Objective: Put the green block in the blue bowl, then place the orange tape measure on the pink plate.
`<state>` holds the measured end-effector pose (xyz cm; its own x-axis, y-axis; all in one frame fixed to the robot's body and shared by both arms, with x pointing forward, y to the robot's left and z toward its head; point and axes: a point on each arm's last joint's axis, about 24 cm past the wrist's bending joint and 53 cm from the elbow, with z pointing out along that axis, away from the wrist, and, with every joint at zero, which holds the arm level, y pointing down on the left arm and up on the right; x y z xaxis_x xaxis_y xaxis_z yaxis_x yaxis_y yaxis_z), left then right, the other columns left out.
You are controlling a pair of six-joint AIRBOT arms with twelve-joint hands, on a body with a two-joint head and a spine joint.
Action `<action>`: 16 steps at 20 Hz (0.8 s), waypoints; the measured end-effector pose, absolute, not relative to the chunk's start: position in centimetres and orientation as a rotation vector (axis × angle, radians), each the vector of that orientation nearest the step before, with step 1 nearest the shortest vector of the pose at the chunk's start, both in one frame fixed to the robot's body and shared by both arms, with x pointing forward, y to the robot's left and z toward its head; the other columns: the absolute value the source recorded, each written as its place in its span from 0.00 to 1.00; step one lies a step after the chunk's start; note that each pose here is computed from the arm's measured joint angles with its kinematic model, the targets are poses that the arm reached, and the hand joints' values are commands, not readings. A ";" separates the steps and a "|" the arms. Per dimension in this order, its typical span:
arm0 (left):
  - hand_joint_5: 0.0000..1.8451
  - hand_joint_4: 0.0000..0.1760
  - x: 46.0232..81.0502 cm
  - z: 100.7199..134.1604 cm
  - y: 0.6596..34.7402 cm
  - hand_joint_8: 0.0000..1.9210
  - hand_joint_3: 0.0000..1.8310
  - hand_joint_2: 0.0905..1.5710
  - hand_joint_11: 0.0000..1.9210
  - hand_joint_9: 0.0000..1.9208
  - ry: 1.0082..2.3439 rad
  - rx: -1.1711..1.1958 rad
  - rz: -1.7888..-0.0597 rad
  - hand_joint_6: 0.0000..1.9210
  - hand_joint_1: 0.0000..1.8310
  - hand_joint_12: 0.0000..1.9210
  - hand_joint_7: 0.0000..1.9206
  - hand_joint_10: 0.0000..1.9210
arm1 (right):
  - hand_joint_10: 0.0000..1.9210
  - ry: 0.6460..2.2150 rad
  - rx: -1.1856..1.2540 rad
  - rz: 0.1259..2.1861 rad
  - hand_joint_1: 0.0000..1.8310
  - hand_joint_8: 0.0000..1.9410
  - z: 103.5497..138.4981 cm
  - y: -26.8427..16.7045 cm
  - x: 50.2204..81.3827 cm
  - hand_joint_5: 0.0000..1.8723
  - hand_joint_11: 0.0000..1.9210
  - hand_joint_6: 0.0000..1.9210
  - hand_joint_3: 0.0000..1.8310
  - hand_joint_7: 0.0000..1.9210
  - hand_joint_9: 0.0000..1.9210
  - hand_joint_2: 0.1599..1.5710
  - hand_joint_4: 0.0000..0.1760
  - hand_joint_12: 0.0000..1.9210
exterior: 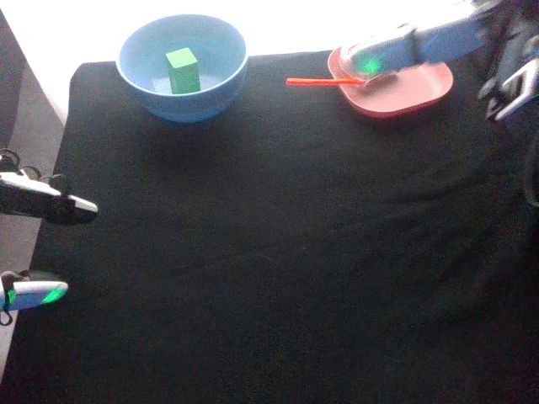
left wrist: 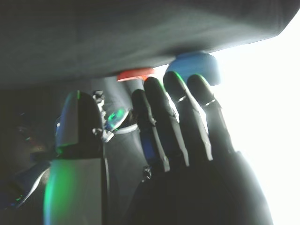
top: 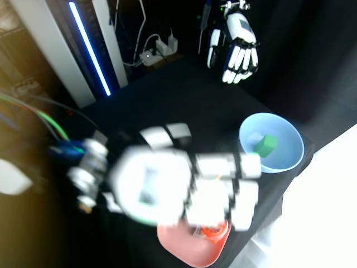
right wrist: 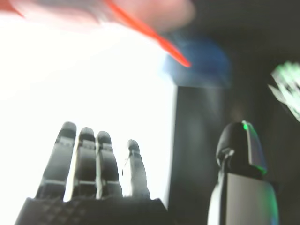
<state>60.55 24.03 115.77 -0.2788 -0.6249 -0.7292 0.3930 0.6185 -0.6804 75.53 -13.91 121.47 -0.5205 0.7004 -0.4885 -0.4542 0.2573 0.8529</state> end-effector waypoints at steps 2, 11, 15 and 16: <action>0.33 0.00 60.3 116.6 24.6 0.00 0.00 0.66 0.03 0.19 1.529 -0.211 -0.998 0.00 0.52 0.78 0.33 0.36 | 0.00 1.475 0.250 1.554 0.43 0.00 122.5 -16.3 72.6 0.00 0.00 0.00 0.00 0.00 0.00 0.43 1.00 0.00; 0.12 0.01 58.7 122.8 25.5 0.00 0.00 0.71 0.00 0.19 1.237 -0.210 -1.083 0.00 0.29 0.61 0.17 0.02 | 0.00 1.284 0.361 1.727 0.36 0.00 122.0 -21.1 62.7 0.00 0.00 0.00 0.01 0.01 0.00 0.49 0.73 0.00; 0.01 0.32 58.2 122.1 23.9 0.00 0.00 0.70 0.00 0.09 1.236 -0.205 -1.138 0.00 0.16 0.51 0.02 0.00 | 0.00 1.187 0.503 1.738 0.45 0.00 120.4 -23.4 61.5 0.02 0.00 0.01 0.00 0.01 0.00 0.51 0.99 0.00; 0.00 0.39 58.1 121.8 23.6 0.00 0.00 0.69 0.00 0.05 1.239 -0.209 -1.150 0.00 0.15 0.42 0.00 0.00 | 0.00 1.163 0.531 1.726 0.41 0.00 120.2 -24.3 61.4 0.00 0.00 0.00 0.00 0.00 0.00 0.52 1.00 0.00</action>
